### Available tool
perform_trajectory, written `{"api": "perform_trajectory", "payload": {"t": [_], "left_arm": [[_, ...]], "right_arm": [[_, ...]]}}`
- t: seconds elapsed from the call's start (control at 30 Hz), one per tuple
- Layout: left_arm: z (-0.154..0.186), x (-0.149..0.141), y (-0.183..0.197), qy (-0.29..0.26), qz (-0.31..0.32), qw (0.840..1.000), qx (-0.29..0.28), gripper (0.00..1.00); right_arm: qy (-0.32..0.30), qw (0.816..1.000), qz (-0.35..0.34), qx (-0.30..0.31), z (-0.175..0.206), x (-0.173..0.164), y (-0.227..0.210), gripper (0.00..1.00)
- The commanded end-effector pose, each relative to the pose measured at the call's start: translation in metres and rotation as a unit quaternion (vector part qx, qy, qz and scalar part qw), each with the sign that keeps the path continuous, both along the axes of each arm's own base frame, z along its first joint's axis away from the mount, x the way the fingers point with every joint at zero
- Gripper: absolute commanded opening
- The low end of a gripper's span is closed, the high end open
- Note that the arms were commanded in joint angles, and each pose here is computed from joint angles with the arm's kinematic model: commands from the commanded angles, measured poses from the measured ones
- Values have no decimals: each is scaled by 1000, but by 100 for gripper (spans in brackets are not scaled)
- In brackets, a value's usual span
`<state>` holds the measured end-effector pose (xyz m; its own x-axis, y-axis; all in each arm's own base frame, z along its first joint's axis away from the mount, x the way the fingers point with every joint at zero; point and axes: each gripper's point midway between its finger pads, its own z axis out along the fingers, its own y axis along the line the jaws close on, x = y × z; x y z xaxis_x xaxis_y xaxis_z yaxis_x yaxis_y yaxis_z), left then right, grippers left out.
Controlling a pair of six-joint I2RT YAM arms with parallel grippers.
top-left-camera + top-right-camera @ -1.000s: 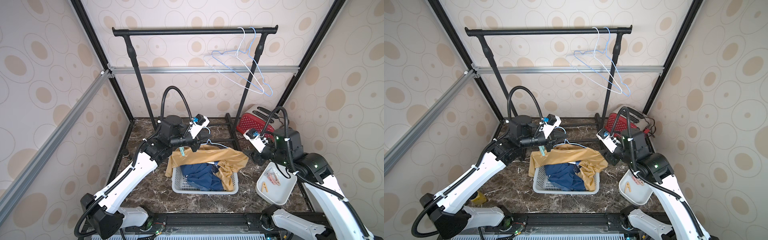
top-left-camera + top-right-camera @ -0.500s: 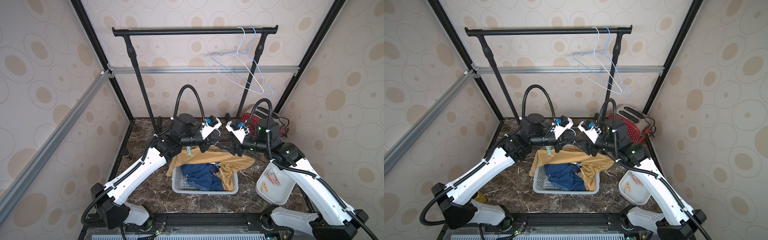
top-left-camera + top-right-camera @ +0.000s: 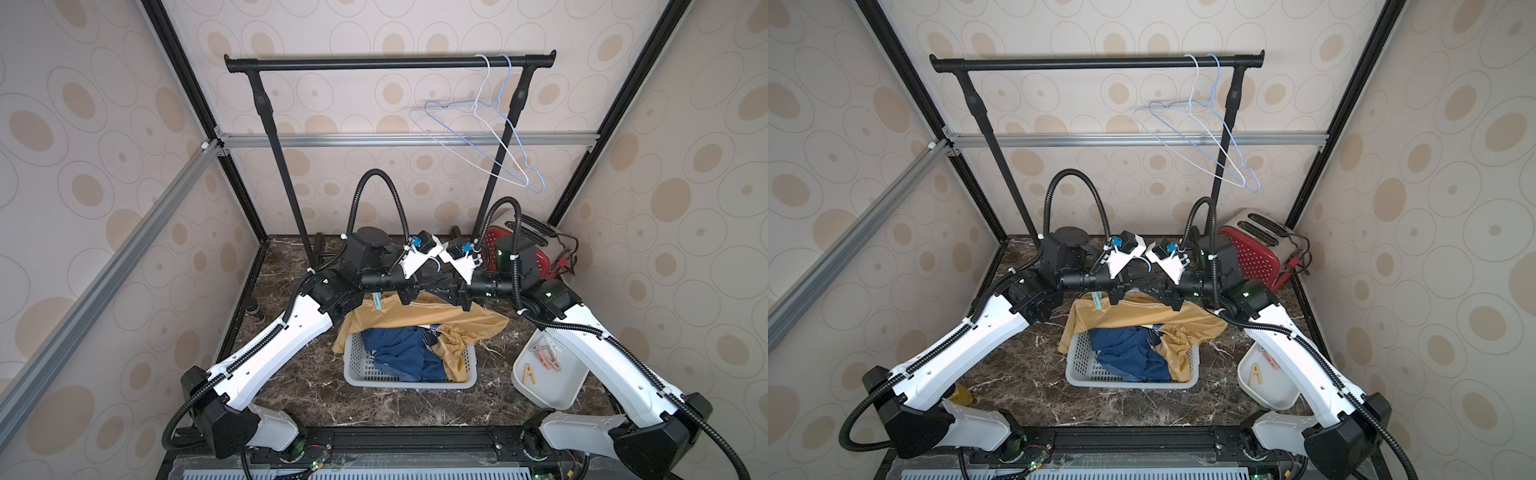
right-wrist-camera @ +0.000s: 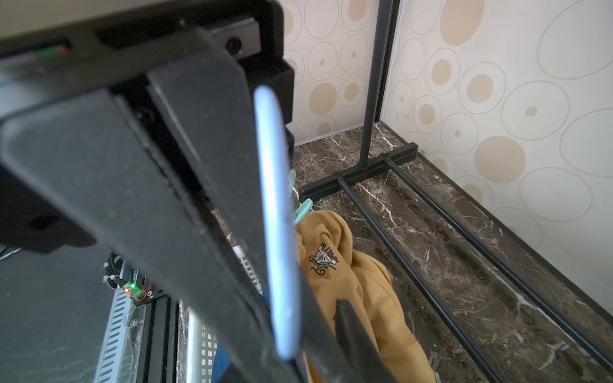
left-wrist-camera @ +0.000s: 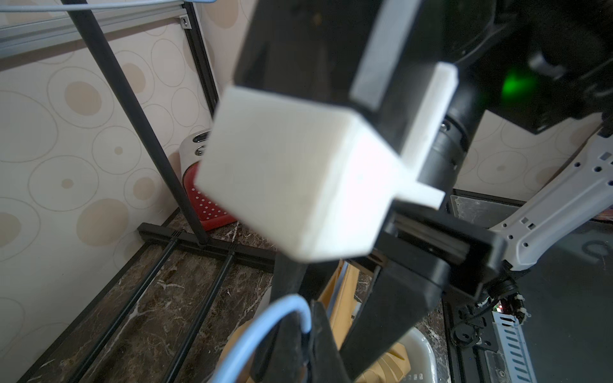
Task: Remove the clothespins securing t-shirts to the hanger
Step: Adjust the hanger, then remove the clothespin from the hanger.
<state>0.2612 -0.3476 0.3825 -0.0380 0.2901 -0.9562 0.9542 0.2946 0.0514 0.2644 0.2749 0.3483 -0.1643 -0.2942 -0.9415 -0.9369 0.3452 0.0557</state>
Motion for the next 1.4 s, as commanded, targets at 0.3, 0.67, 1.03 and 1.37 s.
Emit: {"api": "perform_trajectory", "payload": {"t": [0.3, 0.67, 1.03, 1.37], "left_arm": [[32, -8, 8, -43, 5, 999, -19, 9], [18, -19, 33, -60, 26, 997, 34, 53], [17, -60, 117, -77, 23, 988, 131, 83], [-38, -50, 129, -95, -1, 966, 239, 96]], "right_arm": [[-11, 1000, 24, -11, 3, -4, 4, 7], [-47, 998, 30, -27, 20, -4, 1, 0], [-174, 963, 139, -150, 15, -34, -17, 0], [-321, 883, 184, -290, -7, -53, -26, 0]]}}
